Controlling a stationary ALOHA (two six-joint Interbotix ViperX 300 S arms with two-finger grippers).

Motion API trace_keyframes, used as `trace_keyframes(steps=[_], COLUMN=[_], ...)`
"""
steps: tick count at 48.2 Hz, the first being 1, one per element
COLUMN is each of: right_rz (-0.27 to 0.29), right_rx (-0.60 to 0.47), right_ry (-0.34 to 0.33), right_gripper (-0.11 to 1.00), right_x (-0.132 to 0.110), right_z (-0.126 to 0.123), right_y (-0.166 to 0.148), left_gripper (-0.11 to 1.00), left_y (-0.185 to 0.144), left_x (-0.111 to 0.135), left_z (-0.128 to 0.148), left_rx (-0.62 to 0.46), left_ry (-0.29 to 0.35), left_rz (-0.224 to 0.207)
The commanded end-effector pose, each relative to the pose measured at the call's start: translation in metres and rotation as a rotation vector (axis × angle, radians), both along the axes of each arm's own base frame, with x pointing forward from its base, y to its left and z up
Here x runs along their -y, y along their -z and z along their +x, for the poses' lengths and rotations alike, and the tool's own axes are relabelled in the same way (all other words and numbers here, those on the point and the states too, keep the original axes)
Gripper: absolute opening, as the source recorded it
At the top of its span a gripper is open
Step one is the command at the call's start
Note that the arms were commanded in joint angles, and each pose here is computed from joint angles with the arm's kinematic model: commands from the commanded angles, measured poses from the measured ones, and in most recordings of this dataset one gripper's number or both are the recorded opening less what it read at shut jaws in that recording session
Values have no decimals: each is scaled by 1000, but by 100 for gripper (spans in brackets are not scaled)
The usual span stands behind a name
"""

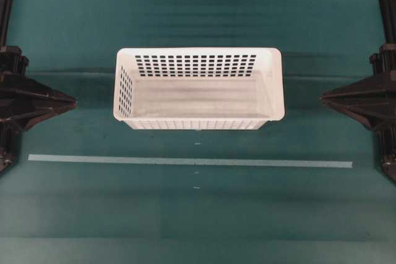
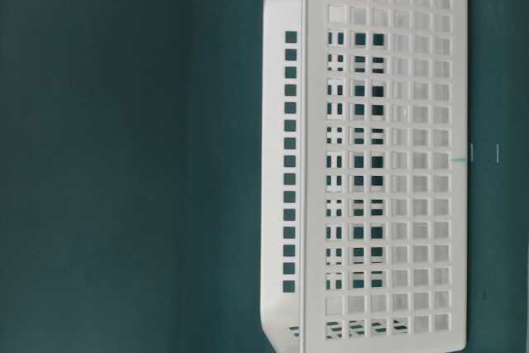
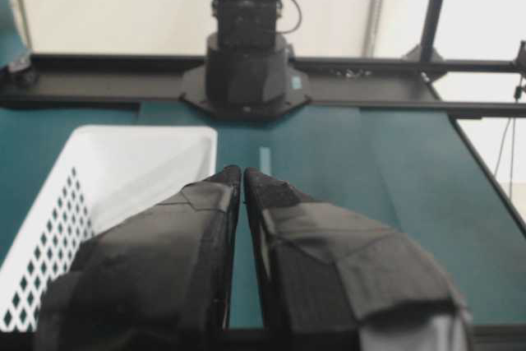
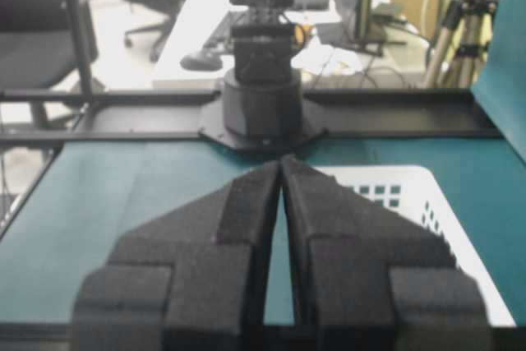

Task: Lift the white basket with both hands.
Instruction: 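Raise both grippers from rest toward the basket's short ends, then move both grippers over the basket rims and close on each end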

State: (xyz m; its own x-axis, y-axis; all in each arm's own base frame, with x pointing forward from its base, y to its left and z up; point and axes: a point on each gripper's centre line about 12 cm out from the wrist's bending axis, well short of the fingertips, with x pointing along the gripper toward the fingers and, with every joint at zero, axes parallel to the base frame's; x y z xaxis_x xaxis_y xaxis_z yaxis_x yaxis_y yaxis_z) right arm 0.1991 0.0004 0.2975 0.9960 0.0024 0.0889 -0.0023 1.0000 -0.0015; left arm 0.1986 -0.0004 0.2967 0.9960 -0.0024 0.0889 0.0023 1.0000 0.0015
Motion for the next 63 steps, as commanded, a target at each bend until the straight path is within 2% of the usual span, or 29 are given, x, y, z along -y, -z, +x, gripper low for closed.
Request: trace_keyframes(steps=[1,3,6,10,14,18,22,25,29,34,37,39,46,52,60,63], right_rz=[17,24,55,134,282,460,603,675,791,909,953,981,1076,1129,1195,1210], right_rx=[12,12,8,-17,-76,-131,-216,-287,-393,-481,-523,-544,-622,-696,-822,-879], right_ry=[1,2,4,13,42,87,144,190,251,318,352,373,439,493,580,604], right_gripper=[14,15,8,2,0,-1,-1,-1,-1,-1,-1,-1,-1,-1,-1,-1], right_x=[0,1,1,4,9,18,28,35,41,48,51,53,59,64,74,77], right_z=[0,0,0,1,3,5,7,7,8,9,10,12,21,31,48,57], right_y=[-3,-4,-4,-4,-3,-9,-14,-17,-22,-23,-21,-17,-3,7,20,23], left_gripper=[14,13,3,-4,-5,-5,-5,-5,-5,-5,-5,-5,-5,-5,-6,-6], left_y=[-1,-3,-6,-11,-15,-20,-23,-26,-33,-32,-28,-26,-22,-21,-15,-11], left_x=[-1,-1,-1,-1,-1,-3,-10,-17,-25,-38,-45,-47,-50,-53,-57,-59], left_z=[1,0,-1,-2,-2,0,3,5,7,9,11,12,20,30,46,52], left_rx=[-22,-29,-32,-35,-37,-48,-82,-99,-118,-176,-226,-252,-321,-369,-473,-524], left_ry=[1,3,1,3,4,-4,-38,-70,-113,-198,-254,-279,-327,-369,-462,-501], left_rz=[-31,-55,-86,-118,-142,-181,-266,-343,-478,-671,-774,-814,-905,-980,-1107,-1136])
